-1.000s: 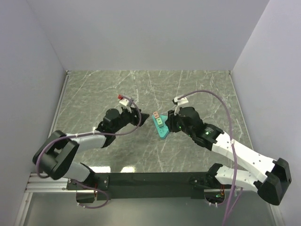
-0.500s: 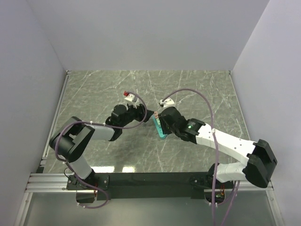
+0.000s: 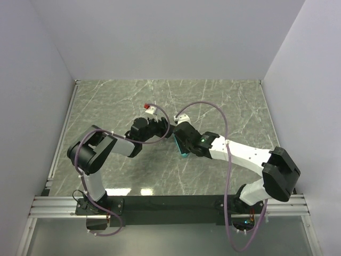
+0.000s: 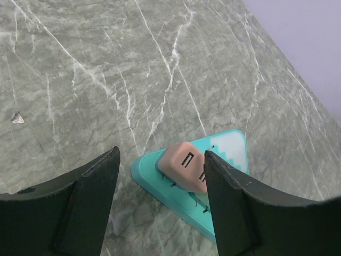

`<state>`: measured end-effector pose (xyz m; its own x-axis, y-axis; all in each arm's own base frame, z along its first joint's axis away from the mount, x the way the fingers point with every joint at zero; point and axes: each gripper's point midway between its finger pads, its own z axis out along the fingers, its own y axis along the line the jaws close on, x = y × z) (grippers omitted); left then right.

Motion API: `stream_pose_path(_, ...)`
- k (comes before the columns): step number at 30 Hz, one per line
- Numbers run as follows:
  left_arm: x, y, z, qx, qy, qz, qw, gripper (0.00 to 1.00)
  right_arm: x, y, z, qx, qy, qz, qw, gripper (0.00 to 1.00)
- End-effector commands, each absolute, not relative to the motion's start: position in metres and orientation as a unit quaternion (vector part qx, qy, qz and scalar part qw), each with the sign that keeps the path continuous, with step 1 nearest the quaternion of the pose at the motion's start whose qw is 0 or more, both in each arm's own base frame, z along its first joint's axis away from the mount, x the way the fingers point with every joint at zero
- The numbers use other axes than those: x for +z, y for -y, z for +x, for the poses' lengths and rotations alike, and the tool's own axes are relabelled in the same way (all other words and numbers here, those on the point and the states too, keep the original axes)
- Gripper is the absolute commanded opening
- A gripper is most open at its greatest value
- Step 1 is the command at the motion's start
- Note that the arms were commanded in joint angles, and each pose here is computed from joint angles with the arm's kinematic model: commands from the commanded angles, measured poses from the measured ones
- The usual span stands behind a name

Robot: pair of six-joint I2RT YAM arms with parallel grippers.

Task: Insert the plug

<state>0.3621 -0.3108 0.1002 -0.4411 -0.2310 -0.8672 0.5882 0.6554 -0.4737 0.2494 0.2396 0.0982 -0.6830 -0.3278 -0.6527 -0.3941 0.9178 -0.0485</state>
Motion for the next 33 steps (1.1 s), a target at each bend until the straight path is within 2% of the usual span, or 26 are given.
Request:
stream_pose_path(1,0.124,0.322,0.369,-0.424,-0.718,0.122,0.538,0.7,0.114,-0.251,0.262,0.051,-0.908,-0.188,0.37,0.0)
stream_pose_path(14,0.124,0.325,0.366,-0.429,-0.716,0.126,0.537,0.71,0.103,-0.239,0.264,0.008,-0.919,-0.174,0.355,0.0)
stream_pose_path(33,0.126,0.326,0.362,-0.427,-0.714,0.133,0.538,0.71,0.09,-0.246,0.267,0.011,-0.921,-0.161,0.354,0.0)
